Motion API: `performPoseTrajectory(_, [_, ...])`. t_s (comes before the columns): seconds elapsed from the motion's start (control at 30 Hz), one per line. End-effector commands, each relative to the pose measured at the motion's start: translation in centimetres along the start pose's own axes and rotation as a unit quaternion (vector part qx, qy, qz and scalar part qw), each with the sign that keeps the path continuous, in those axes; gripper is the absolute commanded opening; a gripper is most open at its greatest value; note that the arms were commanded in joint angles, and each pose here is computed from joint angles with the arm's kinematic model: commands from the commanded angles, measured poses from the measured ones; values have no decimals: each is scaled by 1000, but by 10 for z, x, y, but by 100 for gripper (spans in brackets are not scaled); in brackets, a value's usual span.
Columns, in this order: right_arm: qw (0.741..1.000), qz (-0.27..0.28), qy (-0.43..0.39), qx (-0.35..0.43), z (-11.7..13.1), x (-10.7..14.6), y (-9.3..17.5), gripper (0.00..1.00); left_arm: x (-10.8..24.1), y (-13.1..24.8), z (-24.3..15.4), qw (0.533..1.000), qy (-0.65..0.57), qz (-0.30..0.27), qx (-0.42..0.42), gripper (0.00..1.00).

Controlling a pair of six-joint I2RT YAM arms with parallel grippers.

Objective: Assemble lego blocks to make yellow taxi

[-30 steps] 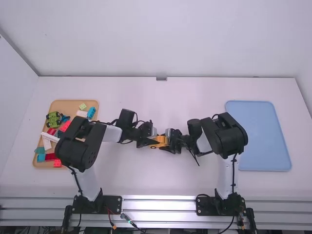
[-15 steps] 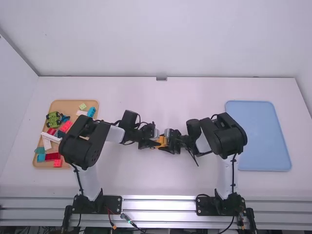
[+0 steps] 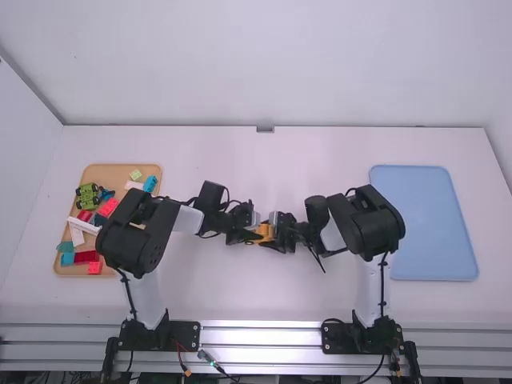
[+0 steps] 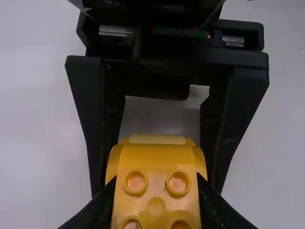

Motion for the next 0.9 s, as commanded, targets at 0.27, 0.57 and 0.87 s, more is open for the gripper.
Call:
performPoseTrajectory(0.27, [1000,6,-10,-3,1,4,-3,53,17,2,-12,998,31,48,-2,47])
performPoseTrajectory(0.57, [1000,9,-11,-2,2,5,-2,53,11,5,-9,999,22,45,-8,38])
performPoseTrajectory(0.87, [1000,9,-12,-1,2,5,-2,53,3,11,-5,999,12,50,-19,40])
Point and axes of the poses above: each hand's point on the last joint's axis, 136 mm out from that joint toward the fingers, its own y axis back along the fingers, its own z axis along the line the jaws close on, x = y × z, the point moved 7 cm from there along y, back along the fingers, and after that the axes turned 12 degrees about -y, right-handed, at the moved point
